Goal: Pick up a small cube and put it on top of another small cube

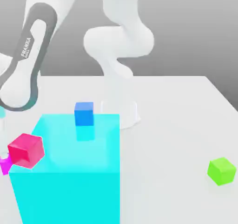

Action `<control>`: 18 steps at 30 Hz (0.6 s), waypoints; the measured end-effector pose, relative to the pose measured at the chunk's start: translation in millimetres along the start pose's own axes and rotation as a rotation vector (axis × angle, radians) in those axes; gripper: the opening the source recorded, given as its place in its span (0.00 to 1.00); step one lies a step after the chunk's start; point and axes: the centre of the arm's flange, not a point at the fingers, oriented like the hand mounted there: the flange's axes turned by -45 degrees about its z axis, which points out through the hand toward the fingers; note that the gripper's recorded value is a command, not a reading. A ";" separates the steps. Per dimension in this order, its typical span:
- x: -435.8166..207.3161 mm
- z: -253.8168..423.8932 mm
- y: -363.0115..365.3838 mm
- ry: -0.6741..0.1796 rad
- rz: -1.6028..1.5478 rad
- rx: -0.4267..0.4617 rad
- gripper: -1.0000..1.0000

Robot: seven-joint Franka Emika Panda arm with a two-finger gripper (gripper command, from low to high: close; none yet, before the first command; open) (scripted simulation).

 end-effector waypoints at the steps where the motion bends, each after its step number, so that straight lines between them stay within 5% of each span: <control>1: -0.1 10.7 -0.1 0.000 0.000 -0.001 0.50; 2: -0.7 22.1 0.2 -0.002 0.001 -0.001 0.50; 3: -1.5 31.6 0.7 -0.004 0.002 -0.001 0.00; 18: 3.4 -28.3 -24.2 -0.010 -0.104 0.003 0.00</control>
